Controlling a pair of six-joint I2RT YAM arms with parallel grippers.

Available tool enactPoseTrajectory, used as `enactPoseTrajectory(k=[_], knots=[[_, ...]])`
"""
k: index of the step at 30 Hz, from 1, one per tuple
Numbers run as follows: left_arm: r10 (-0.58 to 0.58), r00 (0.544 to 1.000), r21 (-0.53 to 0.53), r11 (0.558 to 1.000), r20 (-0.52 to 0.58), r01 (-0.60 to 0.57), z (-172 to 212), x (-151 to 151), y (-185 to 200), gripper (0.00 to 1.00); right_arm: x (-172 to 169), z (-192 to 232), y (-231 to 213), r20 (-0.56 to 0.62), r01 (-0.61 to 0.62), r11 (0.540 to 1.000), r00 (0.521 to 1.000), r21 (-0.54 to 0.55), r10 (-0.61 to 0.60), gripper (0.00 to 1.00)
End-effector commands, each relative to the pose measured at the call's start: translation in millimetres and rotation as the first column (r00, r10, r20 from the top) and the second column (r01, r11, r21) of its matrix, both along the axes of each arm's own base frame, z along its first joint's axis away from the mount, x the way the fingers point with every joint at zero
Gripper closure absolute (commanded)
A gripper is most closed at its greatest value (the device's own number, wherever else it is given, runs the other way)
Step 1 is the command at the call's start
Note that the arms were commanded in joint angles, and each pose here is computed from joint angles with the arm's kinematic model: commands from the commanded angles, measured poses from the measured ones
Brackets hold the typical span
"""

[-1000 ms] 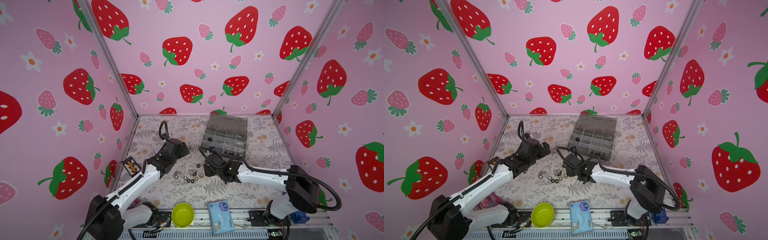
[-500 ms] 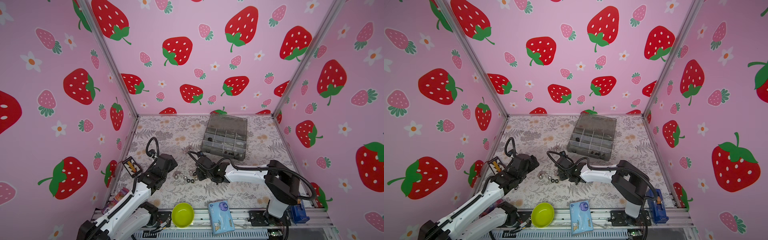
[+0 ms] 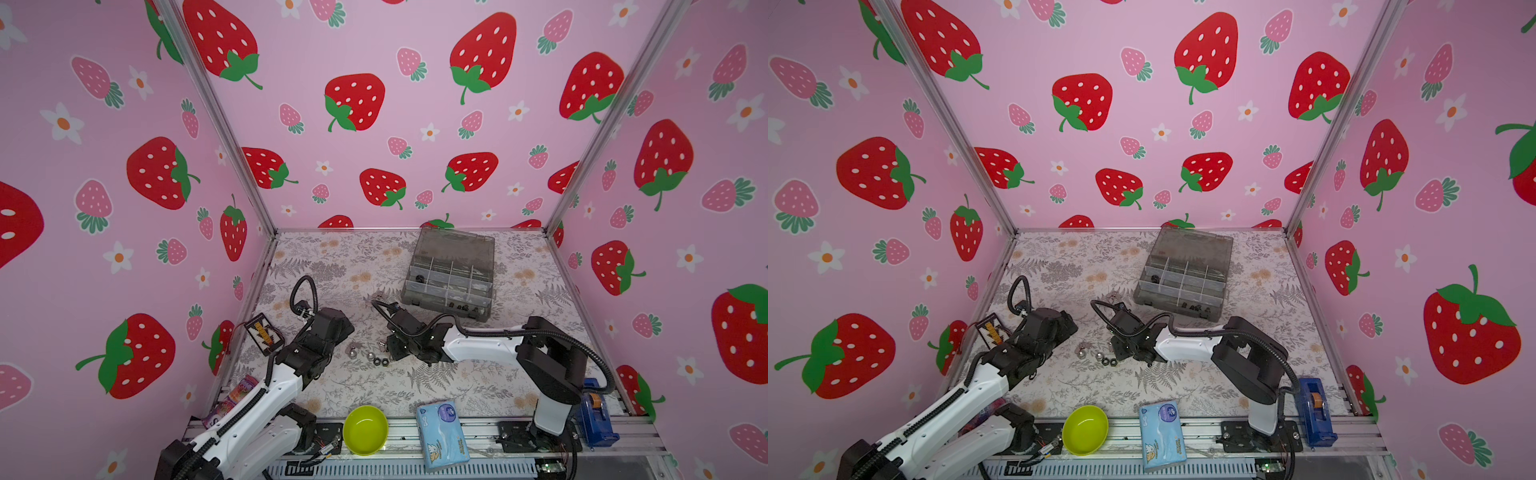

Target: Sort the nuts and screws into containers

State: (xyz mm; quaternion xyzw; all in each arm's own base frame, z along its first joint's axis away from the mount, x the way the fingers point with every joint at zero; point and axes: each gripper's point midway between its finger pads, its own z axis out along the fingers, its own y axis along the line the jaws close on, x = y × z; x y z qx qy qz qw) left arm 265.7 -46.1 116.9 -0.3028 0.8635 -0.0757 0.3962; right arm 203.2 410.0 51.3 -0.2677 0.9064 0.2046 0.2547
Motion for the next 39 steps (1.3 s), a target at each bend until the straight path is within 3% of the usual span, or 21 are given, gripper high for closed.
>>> enactPoseTrajectory(k=[1,26,39], knots=[[0.042,0.999,0.006,0.999,0.0,-0.042,-3,-4,9,0.01,4,-5,5,-0.012,-0.009,1.0,1.0,0.009,0.009,0.64],[0.047,0.999,-0.045,0.998,-0.018,-0.048,-12,0,4,0.01,6,-32,9,-0.051,-0.034,0.999,0.998,-0.015,0.033,0.76],[0.047,0.999,-0.038,0.998,-0.022,-0.048,-11,0,6,0.01,10,-24,3,-0.023,-0.022,0.999,1.0,-0.031,0.022,0.92]])
